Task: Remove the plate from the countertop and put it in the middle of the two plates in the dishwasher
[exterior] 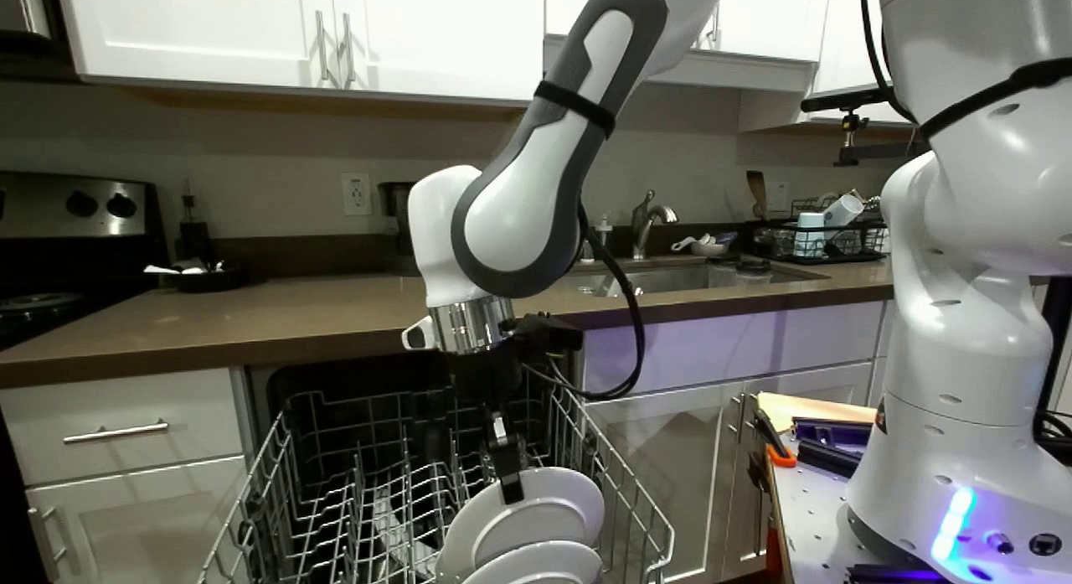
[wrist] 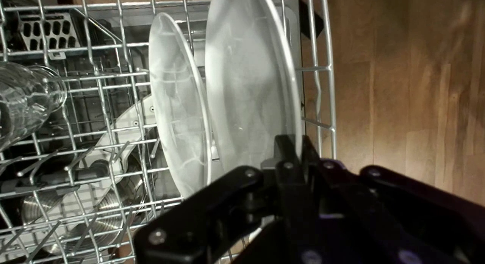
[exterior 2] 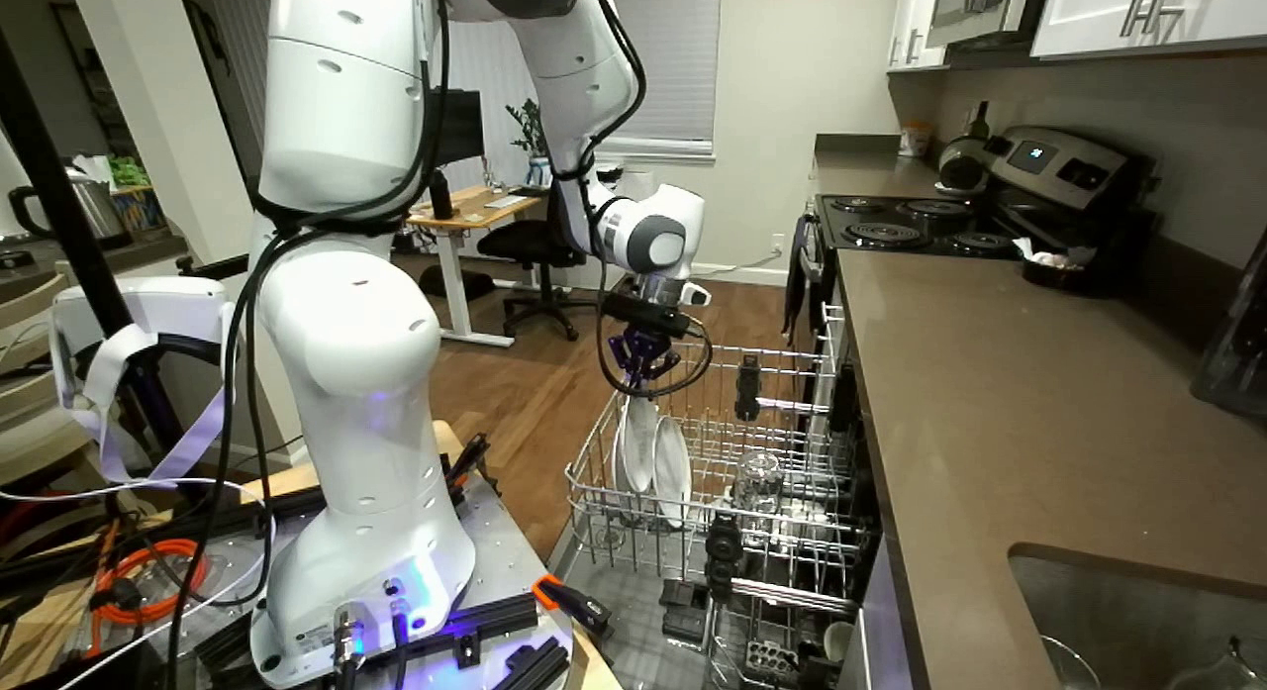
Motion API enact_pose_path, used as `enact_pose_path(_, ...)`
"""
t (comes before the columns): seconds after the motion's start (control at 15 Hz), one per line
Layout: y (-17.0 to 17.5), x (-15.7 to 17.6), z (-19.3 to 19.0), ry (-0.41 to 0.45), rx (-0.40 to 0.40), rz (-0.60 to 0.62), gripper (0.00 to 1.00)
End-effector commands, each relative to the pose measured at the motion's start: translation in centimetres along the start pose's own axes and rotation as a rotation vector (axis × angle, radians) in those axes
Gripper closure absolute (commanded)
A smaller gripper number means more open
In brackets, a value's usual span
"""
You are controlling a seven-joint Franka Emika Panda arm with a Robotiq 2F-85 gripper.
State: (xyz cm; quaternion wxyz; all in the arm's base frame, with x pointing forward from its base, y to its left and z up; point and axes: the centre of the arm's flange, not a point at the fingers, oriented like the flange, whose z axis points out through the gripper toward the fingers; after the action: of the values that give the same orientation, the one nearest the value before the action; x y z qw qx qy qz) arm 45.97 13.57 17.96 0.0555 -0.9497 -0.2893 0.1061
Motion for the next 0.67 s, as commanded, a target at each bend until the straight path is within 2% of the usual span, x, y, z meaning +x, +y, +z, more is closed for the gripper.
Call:
enact_pose_path(0.0,0.6,1.3,1.6,0.035,0.015,-0.005,0.96)
enact_pose_path(0.6,2.4,1.7,3.3,0.035,0.014,0.004,0.96)
